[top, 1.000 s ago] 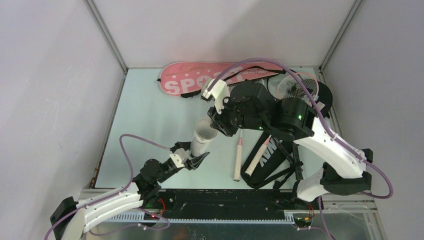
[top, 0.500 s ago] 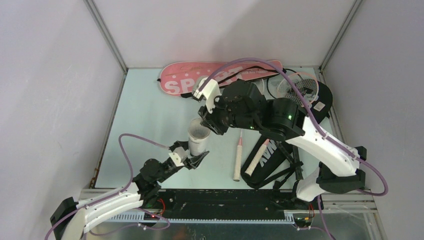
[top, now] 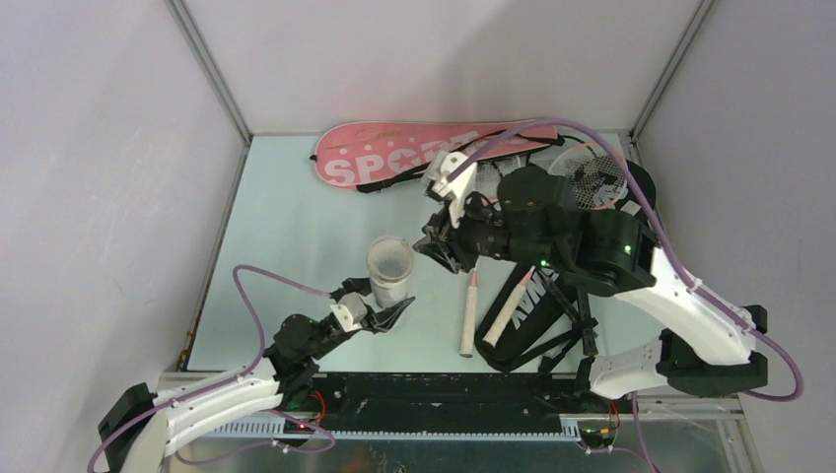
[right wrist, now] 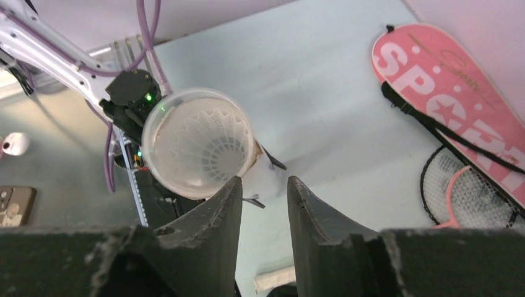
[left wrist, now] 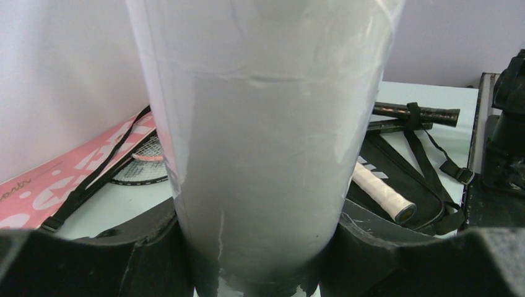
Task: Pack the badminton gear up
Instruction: Close the lid on the shuttle tube.
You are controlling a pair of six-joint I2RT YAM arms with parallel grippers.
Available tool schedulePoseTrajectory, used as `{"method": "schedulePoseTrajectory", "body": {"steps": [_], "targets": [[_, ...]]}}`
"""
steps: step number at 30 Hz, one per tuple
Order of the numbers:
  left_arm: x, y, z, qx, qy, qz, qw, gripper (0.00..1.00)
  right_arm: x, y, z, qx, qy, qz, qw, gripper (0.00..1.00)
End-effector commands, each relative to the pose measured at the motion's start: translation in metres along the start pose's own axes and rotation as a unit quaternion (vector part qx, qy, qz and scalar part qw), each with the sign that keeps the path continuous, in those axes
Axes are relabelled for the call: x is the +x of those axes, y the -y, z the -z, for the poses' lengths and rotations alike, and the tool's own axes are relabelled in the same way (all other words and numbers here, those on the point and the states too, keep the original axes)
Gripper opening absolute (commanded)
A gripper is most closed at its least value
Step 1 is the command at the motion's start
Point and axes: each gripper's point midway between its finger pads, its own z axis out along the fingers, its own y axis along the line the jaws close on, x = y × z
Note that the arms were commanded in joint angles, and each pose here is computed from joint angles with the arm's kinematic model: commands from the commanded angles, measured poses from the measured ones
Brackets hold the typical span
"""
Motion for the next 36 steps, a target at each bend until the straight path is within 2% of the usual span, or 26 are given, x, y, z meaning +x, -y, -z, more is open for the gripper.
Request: {"method": "schedulePoseTrajectory", "body": {"steps": [1, 8, 12, 14, 24, 29, 36], "targets": [[-0.021, 0.001, -0.001, 0.006, 0.050, -0.017, 0.999, 0.41, -0.042, -0.003, 0.015, -0.012, 0.091, 0.000, 0.996, 0.36], [-0.017, 0.004, -0.001, 0.013, 0.043, -0.016, 0.999, 0.41, -0.036, -0.015, -0.002, -0.047, 0.059, 0.003, 0.997, 0.32], [-0.016, 0.005, -0.001, 0.014, 0.041, -0.015, 0.999, 0.41, -0.043, -0.022, -0.003, -0.066, 0.071, 0.006, 0.995, 0.32], [-0.027, 0.003, -0.005, 0.013, 0.052, -0.016, 0.998, 0.41, -0.046, -0.027, -0.002, -0.079, 0.075, 0.007, 0.994, 0.32], [-0.022, 0.004, -0.011, 0.018, 0.034, -0.015, 0.999, 0.41, -0.053, -0.037, -0.005, -0.110, 0.079, 0.028, 0.990, 0.32], [-0.021, 0.004, -0.011, 0.017, 0.031, -0.015, 0.999, 0.41, -0.033, -0.042, -0.018, -0.125, 0.029, 0.034, 0.991, 0.29], [-0.020, 0.003, -0.012, 0.017, 0.028, -0.018, 0.999, 0.41, -0.008, -0.038, -0.032, -0.117, -0.024, 0.048, 0.992, 0.31]]}}
